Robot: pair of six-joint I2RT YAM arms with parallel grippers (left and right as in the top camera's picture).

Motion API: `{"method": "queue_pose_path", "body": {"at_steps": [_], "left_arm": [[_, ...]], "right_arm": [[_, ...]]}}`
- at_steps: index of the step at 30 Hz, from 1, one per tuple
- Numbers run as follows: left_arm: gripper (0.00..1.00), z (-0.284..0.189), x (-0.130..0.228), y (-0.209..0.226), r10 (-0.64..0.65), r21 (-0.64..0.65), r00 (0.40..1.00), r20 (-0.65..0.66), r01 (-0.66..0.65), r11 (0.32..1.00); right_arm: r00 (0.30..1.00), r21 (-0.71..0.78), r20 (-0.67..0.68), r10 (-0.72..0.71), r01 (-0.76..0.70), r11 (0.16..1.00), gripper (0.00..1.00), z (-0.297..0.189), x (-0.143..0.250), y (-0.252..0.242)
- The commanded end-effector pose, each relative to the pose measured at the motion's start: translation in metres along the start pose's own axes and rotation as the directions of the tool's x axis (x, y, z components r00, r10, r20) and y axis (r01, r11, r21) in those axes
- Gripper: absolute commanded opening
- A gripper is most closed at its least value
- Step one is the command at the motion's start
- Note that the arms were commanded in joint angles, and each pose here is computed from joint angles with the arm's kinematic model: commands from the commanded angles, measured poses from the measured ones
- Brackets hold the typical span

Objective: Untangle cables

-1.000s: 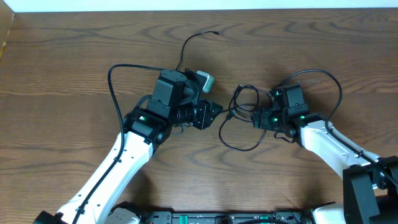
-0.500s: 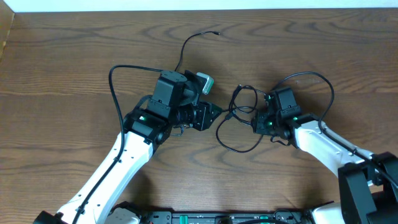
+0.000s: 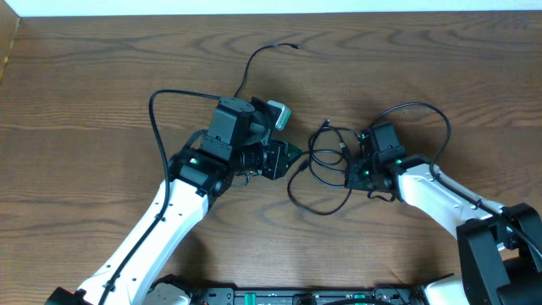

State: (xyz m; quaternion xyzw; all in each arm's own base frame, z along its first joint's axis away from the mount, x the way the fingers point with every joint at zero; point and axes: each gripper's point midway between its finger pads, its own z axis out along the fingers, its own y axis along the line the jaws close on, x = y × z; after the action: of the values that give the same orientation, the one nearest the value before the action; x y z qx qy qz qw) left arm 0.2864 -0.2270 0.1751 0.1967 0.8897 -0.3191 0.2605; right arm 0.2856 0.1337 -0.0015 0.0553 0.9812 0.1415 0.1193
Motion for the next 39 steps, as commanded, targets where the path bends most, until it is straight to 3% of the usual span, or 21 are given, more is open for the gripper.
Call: {"method": "queue_pose_path", "body": {"at_steps": [1,6,10,16,30,34,39], "left_arm": [[0.46,-0.005,-0.004,-0.006,0.001,0.018,1.000,0.014,-0.001,1.000],[0.46,-0.005,-0.004,-0.006,-0.001,0.017,1.000,0.011,0.001,1.000],[0.46,-0.005,0.000,-0.005,-0.009,0.014,1.000,-0.005,0.009,1.000],[0.46,-0.005,0.000,-0.005,-0.008,0.013,1.000,-0.005,0.009,1.000],[0.46,-0.002,0.004,0.003,-0.009,-0.020,1.000,-0.006,0.009,1.000],[0.47,0.000,0.007,-0.003,0.001,0.020,1.000,-0.015,0.000,1.000],[0.51,0.000,0.004,-0.021,0.080,0.126,0.997,0.001,-0.079,0.989]], "right_arm": [[0.999,-0.017,-0.025,-0.034,0.034,0.999,0.01,0.002,0.007,0.009],[0.980,-0.268,0.063,-0.189,0.199,0.943,0.01,-0.009,-0.008,0.062],[0.952,-0.354,0.221,-0.212,0.281,0.892,0.01,-0.038,-0.035,0.091],[0.899,-0.381,0.352,-0.261,0.392,0.837,0.01,-0.083,-0.046,0.109],[0.787,-0.360,0.599,-0.145,0.427,0.829,0.01,-0.202,-0.064,0.092],[0.750,-0.362,0.653,-0.111,0.437,0.824,0.01,-0.228,-0.063,0.091],[0.753,-0.395,0.652,-0.093,0.441,0.806,0.01,-0.236,-0.059,0.096]]}}
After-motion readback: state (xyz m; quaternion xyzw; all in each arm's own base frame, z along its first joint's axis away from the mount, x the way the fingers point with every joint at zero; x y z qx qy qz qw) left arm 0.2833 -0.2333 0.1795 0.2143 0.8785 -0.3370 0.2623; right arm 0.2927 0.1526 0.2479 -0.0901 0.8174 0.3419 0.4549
